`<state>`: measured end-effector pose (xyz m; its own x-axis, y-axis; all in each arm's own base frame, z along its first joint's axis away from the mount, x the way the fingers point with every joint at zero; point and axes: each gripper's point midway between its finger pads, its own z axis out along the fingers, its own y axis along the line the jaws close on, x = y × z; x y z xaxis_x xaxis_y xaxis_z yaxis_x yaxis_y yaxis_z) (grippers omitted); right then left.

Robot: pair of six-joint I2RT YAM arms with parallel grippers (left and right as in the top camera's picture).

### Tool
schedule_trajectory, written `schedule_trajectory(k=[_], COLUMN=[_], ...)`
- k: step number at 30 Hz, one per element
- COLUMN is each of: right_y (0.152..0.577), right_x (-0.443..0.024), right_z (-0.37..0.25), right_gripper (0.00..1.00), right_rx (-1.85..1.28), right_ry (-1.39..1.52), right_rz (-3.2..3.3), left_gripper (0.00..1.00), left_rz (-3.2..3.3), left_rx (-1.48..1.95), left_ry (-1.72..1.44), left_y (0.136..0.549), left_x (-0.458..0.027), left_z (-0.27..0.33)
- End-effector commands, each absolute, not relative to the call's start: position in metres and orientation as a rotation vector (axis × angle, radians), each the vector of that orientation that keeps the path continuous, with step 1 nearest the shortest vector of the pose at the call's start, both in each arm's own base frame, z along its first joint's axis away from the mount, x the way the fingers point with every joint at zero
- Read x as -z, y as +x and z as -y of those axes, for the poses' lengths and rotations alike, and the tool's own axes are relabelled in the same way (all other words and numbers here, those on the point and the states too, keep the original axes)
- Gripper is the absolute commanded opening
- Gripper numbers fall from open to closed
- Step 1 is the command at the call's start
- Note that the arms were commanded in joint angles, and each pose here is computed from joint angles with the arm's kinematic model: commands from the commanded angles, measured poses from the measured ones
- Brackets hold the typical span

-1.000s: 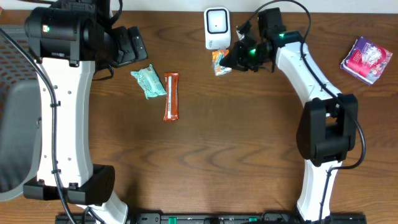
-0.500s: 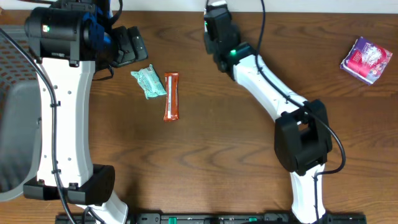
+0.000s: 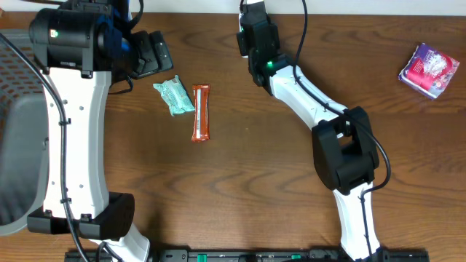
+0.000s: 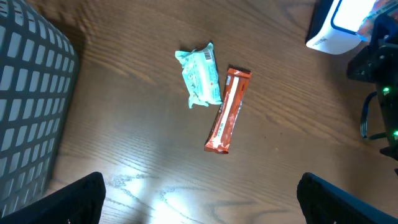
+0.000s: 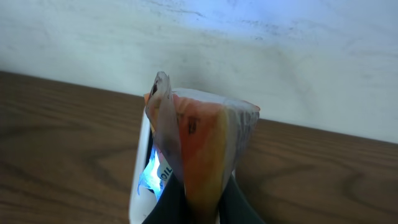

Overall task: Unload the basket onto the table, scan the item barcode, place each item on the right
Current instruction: 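Carry the orange pack to the right corner beside the pink bag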

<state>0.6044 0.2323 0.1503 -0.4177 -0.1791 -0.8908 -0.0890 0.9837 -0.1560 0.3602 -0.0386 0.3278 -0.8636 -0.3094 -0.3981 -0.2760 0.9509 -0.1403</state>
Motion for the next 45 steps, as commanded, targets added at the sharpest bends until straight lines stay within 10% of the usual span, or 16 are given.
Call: schedule_trajectory(k=[1,16,25,37,45], right_y=[0.608,0.608,0.511,0.436,0.429], right_x=[-0.150,-0.179,-0.111,-0.071,-0.065], right_z=[-0.230,-0.058,0.136,0.245,0.243], right_gripper=[0.01,0.01,0.01,0.01,0.74], right_rx=[0.054,0.246,0.463,0.409,0.288], right_ry=[-0.140,0.219,0.597,0.945,0.979], right_rz=[-2.007,-2.137,-2.541,-2.643,-2.670], left_gripper=[0.98,0.98,0.98,0.98,0.98], left_rz=[-2.754,-2.754,-2.754,-2.754,-2.754], left_rx=[0.071,0.071,0.071,0.071,0.071], left_ry=[-0.436,-0.436,-0.436,-0.436,-0.435], left_y=[0.344,0.344,0.344,0.344,0.344], left_x=[-0.319,-0.319,-0.319,-0.319,-0.319], left_z=[0.034,0.034,0.034,0.034,0.034])
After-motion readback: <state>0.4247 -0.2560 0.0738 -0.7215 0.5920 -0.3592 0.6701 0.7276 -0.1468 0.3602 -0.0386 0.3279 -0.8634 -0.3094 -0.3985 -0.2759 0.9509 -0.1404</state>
